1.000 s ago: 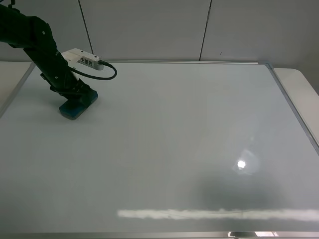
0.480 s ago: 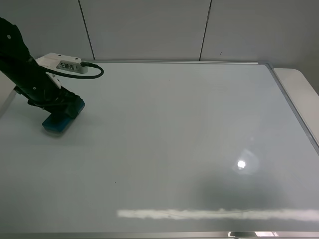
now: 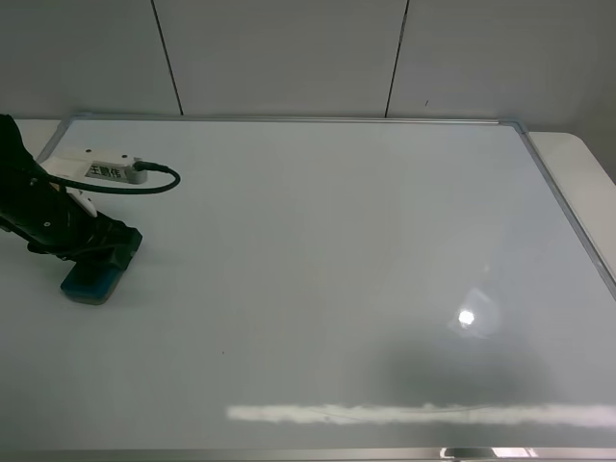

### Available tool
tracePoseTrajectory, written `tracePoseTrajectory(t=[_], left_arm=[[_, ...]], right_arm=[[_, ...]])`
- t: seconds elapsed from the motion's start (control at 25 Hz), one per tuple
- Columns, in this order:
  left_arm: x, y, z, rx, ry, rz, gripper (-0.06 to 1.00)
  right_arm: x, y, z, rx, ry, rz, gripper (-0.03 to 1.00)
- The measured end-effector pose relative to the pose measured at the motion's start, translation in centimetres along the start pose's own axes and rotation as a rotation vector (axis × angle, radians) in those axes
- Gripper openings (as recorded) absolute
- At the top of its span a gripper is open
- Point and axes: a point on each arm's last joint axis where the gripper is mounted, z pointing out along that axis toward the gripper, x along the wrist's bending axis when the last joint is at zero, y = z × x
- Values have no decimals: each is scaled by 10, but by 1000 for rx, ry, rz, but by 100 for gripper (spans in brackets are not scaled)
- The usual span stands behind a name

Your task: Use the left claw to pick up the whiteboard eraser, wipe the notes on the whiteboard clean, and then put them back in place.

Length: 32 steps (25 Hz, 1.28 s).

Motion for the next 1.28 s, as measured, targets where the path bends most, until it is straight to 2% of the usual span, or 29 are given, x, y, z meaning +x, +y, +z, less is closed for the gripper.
tracePoseTrajectory(t=[0.56,0.64,0.72,0.8,1.08,1.28], left_arm=[[1,4,0,-48,6,7,56],[0,5,-1,-63,6,7,68],[0,7,-1,-84,5,7,87],[0,9,-1,-102,4,4,95],[0,11,-5,-127,4,3,99],[1,16,-46,-245,4,1,99]], right_arm=[[0,0,0,0,0,0,99],[0,0,0,0,0,0,99],[0,0,0,0,0,0,99],[0,0,0,0,0,0,99],[0,0,0,0,0,0,99],[0,0,0,0,0,0,99]])
